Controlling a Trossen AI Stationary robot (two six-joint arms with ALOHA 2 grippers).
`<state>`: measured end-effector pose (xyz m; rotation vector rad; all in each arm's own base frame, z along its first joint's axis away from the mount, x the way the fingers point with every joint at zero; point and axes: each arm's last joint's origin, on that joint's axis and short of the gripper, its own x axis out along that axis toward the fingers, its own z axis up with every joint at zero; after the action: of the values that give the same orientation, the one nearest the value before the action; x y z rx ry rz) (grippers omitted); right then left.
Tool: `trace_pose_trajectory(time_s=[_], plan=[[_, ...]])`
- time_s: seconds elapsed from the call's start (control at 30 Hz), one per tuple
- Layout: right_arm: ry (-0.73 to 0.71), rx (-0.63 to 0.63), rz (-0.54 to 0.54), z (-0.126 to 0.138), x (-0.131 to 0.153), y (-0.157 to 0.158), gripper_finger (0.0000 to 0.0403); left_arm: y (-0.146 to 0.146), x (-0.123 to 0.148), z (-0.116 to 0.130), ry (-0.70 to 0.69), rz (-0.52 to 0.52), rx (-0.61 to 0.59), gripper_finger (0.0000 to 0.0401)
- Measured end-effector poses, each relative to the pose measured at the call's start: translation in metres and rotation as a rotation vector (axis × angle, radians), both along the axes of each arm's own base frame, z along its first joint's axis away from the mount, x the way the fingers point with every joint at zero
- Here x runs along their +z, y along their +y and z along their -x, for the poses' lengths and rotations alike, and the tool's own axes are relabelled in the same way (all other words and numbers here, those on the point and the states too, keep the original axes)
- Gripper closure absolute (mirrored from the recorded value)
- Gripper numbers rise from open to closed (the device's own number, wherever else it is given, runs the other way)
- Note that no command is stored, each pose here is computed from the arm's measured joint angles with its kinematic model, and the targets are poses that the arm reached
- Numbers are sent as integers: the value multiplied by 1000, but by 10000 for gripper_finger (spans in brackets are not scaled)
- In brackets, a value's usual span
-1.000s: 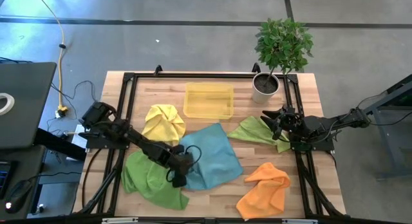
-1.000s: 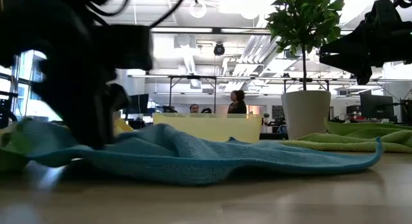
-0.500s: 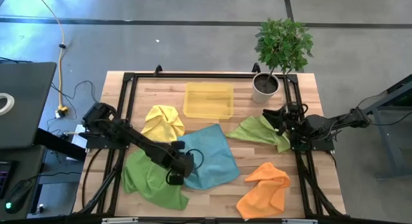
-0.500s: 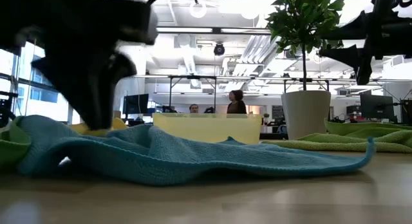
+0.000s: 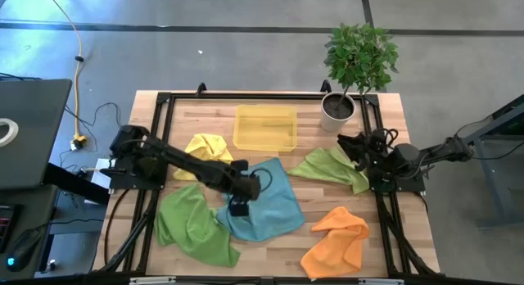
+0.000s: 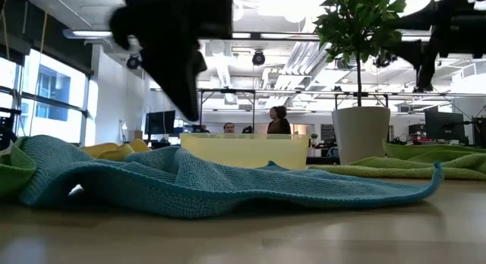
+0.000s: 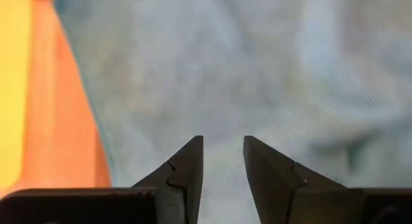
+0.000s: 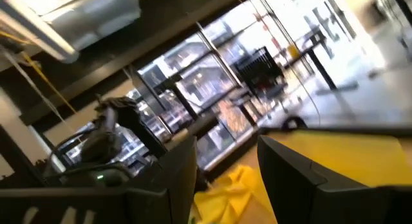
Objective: Fold microfiber towels
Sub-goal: Prepare the microfiber cloths
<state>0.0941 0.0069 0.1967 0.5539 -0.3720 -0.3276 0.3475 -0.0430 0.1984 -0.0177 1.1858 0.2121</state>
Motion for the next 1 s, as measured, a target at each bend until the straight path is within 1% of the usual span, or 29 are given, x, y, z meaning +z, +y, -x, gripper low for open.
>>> trace_pose_trajectory(time_s=[0.1,0.23,0.33,0.4,0.6,0.73,0.83,0.9,1.0], plan=[[-2,-16,63,-2,4,1,247,17,0,-5,-39,7,47,300],[-17,-7,57,-6,5,2,247,33,-11,-2,-28,60,75,300],[-55,15,50,-9,8,3,247,38,-23,6,8,84,83,300],[-58,14,87,-11,10,4,247,39,-31,12,42,86,93,300],[35,10,166,-28,30,9,247,39,-47,22,74,98,113,300],[190,-9,251,-48,49,14,247,40,-49,24,83,92,114,300],[372,-26,288,-66,58,18,247,40,-49,24,79,86,116,300],[497,-17,282,-77,61,21,247,40,-49,24,79,86,116,300],[673,6,236,-92,58,25,247,38,-42,23,86,90,109,300]])
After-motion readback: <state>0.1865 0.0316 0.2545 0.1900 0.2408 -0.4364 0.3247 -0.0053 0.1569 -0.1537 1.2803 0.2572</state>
